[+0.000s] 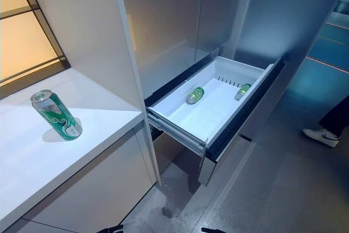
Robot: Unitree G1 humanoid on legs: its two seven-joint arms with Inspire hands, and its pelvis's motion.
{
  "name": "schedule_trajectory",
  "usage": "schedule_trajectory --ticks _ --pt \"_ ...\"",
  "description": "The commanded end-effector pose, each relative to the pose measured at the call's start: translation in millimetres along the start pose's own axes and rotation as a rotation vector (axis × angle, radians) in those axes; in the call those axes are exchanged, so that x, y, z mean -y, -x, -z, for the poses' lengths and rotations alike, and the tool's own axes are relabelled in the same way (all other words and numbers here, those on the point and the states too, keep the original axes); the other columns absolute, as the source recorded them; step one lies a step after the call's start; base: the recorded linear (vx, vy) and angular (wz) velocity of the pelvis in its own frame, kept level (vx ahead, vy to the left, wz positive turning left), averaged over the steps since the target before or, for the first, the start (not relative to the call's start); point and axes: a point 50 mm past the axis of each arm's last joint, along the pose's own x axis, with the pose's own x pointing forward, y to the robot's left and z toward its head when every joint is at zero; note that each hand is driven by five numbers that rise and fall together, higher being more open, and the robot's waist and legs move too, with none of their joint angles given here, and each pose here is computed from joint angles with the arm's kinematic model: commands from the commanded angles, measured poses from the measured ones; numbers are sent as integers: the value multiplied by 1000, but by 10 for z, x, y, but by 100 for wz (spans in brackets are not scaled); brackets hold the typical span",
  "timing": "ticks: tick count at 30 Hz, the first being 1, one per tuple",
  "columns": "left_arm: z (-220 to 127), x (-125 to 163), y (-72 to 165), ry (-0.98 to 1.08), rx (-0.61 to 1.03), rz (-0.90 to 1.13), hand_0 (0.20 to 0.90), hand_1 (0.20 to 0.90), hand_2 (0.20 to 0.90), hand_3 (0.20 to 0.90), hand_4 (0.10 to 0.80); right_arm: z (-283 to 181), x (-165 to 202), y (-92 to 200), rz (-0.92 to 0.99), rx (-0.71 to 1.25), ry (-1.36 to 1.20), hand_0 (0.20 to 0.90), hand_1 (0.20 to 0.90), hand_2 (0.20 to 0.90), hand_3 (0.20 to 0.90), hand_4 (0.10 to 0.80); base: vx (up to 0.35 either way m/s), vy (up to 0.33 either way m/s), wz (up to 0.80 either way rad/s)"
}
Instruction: Put drinks into fridge and close the fridge
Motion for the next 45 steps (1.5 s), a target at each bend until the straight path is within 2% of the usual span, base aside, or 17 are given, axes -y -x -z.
schedule_trajectory --ticks 1,2,9,14,16,18,20,21,23,28,32,37,40,41,43,44,45 --pt "-426 118 -24 -72 160 161 900 900 900 900 800 -31 -81 -18 -82 -51 49 900 900 900 900 800 0 0 0" --pt "-517 141 -13 -86 201 200 900 900 900 900 800 -154 359 152 755 201 -722 900 900 900 900 800 0 0 0" --pt "-1124 265 186 -133 427 507 900 900 900 900 800 -357 732 328 735 238 -631 900 900 900 900 800 -41 29 -11" --pt "-1736 579 537 -319 611 799 900 900 900 900 800 -377 711 318 748 262 -610 900 900 900 900 800 -48 52 -4" --pt "-1982 728 740 -374 692 896 900 900 900 900 800 -374 688 307 755 264 -613 900 900 900 900 800 -7 13 -2" --pt "-2300 1031 1207 -430 826 1111 900 900 900 900 800 -317 649 286 768 261 -628 900 900 900 900 800 0 0 0" --pt "-2410 1207 1602 -456 919 1287 900 900 900 900 800 -238 620 270 780 254 -644 900 900 900 900 800 14 4 8" --pt "-2417 1225 1656 -455 930 1308 900 900 900 900 800 -228 616 268 782 253 -645 900 900 900 900 800 24 -4 10" --pt "-2430 1357 2102 -411 1052 1522 900 900 900 900 800 -107 555 241 796 237 -661 900 900 900 900 800 43 -16 7" --pt "-2404 1326 2578 -279 1285 1783 900 900 900 900 800 68 437 197 808 203 -663 900 900 900 900 800 26 -14 6" --pt "-2412 1250 2810 -262 1487 1827 900 900 900 900 800 156 369 173 808 178 -653 900 900 900 900 800 14 -8 13" --pt "-2441 1141 2999 -341 1725 1741 900 900 900 900 800 220 340 164 804 152 -634 900 900 900 900 800 13 -5 3" --pt "-2464 1064 3126 -365 1883 1622 900 900 900 900 800 260 312 154 800 131 -619 900 900 900 900 800 13 -1 4" --pt "-2486 993 3189 -363 1985 1496 900 900 900 900 800 281 301 150 798 117 -612 900 900 900 900 800 23 -7 14" --pt "-2498 940 3225 -357 2044 1411 900 900 900 900 800 303 288 146 797 105 -608 900 900 900 900 800 20 -9 16" --pt "-2517 851 3258 -348 2144 1214 900 900 900 900 800 332 269 141 797 89 -601 900 900 900 900 800 14 -7 11" --pt "-2519 828 3265 -343 2162 1167 900 900 900 900 800 342 264 140 796 84 -600 900 900 900 900 800 13 -7 7"
